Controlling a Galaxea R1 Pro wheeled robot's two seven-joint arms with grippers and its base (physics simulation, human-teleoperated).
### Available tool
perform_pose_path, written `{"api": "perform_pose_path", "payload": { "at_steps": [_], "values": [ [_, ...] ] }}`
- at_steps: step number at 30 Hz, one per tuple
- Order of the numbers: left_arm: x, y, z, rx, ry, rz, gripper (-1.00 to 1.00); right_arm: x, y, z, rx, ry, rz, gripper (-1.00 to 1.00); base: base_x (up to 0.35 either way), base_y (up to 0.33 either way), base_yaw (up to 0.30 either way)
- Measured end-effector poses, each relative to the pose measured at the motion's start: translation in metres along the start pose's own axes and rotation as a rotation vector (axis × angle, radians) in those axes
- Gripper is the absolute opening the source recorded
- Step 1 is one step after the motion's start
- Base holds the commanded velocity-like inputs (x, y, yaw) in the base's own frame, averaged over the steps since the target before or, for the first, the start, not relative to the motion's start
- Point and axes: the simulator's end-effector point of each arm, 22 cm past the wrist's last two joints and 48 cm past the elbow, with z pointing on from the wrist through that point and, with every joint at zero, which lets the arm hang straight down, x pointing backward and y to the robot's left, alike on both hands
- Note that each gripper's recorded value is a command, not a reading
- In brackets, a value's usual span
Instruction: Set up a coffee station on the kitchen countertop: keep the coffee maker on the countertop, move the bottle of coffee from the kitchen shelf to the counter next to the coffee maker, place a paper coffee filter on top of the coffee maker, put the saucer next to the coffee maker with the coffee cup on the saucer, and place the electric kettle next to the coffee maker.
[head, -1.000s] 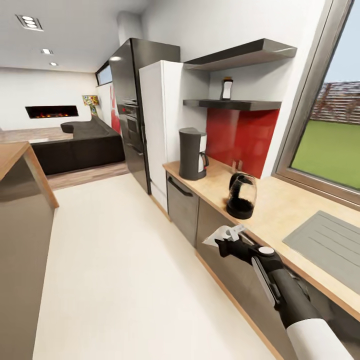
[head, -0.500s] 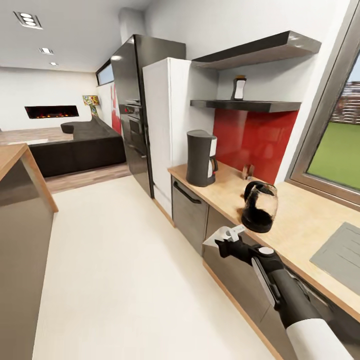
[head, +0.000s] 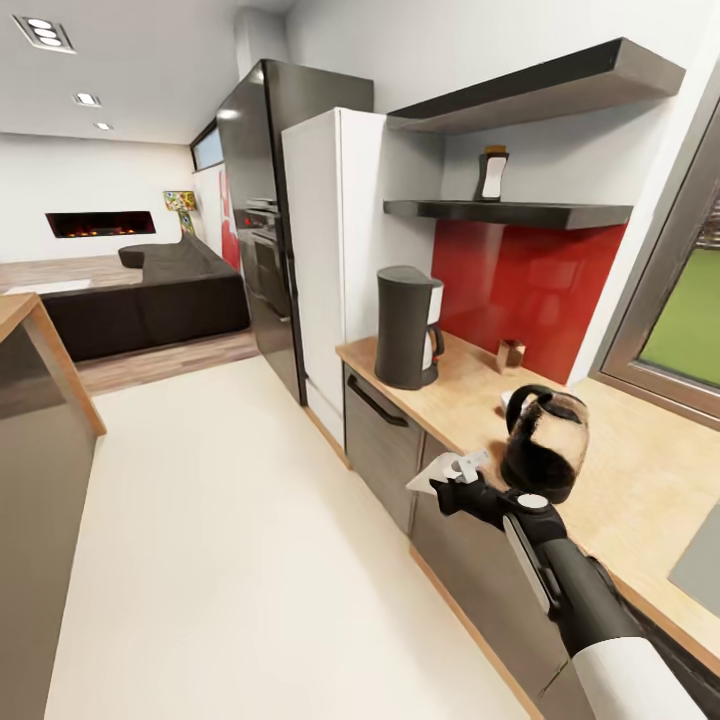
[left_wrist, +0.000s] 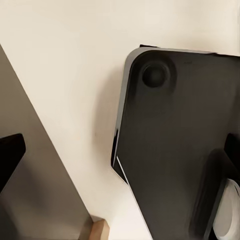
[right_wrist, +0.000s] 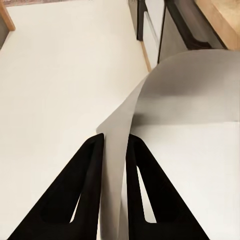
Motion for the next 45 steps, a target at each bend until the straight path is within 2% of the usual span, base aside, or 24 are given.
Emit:
{"api": "perform_pose_path", "payload": {
  "at_steps": [32,37,42,43,45],
  "values": [
    [0.004,0.006,0.0,-0.009,0.009,0.011,1.0,-0.001,-0.001,0.0,0.006,-0.001,0.001,-1.0,0.335,0.033,0.0],
    [0.005,0.006,0.0,-0.01,0.012,0.016,1.0,-0.004,-0.003,-0.001,0.012,-0.005,0.0,-1.0,0.157,0.0,0.0],
    [0.006,0.005,0.0,-0.009,0.014,0.022,1.0,-0.003,-0.021,-0.002,0.089,-0.003,0.007,-1.0,0.006,0.0,0.0],
    [0.005,0.004,0.0,-0.008,0.013,0.025,1.0,-0.004,-0.034,-0.006,0.151,0.01,0.013,-1.0,0.0,0.0,0.0],
    [0.005,0.004,0.0,-0.006,0.013,0.026,1.0,-0.008,-0.038,-0.014,0.185,0.046,0.029,-1.0,0.0,0.0,0.0]
  ]
}}
